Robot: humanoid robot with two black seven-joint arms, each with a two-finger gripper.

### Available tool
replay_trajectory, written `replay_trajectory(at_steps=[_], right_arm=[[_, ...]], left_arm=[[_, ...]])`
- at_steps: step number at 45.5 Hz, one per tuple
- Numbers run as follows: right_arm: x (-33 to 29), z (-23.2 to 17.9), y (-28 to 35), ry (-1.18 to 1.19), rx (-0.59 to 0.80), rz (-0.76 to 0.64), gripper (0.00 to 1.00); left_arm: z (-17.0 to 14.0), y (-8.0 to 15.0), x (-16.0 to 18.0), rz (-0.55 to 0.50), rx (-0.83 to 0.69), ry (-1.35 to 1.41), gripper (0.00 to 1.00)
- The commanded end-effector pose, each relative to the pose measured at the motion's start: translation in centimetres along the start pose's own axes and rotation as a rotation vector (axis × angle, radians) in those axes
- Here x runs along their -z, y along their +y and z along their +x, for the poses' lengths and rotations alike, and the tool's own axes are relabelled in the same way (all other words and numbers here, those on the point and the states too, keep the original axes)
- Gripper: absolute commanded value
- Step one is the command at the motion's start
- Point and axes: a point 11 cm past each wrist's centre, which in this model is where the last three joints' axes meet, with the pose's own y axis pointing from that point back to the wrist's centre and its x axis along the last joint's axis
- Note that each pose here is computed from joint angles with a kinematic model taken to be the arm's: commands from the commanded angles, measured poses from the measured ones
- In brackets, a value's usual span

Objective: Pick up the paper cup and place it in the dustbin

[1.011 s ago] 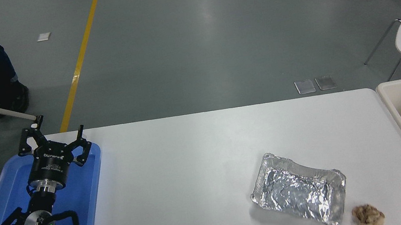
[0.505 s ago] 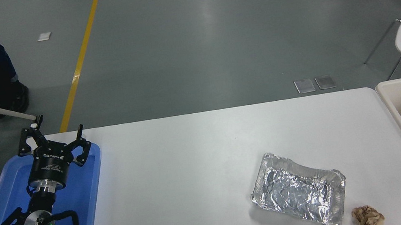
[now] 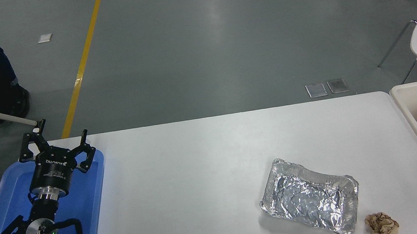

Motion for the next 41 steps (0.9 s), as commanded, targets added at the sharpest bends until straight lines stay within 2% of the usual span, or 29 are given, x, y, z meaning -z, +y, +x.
replay_trajectory(at_steps=[1, 11, 16, 20, 27, 41], right_arm=[[0.0, 0.1, 0.3, 0.024, -0.159, -0.001, 0.78], [0.3, -0.1, 0.3, 0.016, -0.174, 0.006, 0.8], [0.5, 0.2, 0.3, 0.006, -0.177, 0.008, 0.84], [0.7, 0.4, 0.3, -0.035, -0.176, 0.008, 0.91], [-0.2, 0.5, 0.3, -0.155, -0.136, -0.002, 0.99], [-2.3, -0.4, 2.4, -0.217, 0.033, 0.036, 1.0]], left_arm=[[0.0, 0.0, 0.1, 0.001, 0.0, 0.001, 1.0], [0.0, 0.0, 0.0, -0.002, 0.0, 0.0, 1.0], [0.0, 0.0, 0.0, -0.001, 0.0, 0.001, 1.0], [0.0, 0.0, 0.0, -0.001, 0.0, 0.001, 1.0], [0.0, 0.0, 0.0, -0.002, 0.0, 0.0, 1.0], [0.0, 0.0, 0.0, -0.002, 0.0, 0.0, 1.0]])
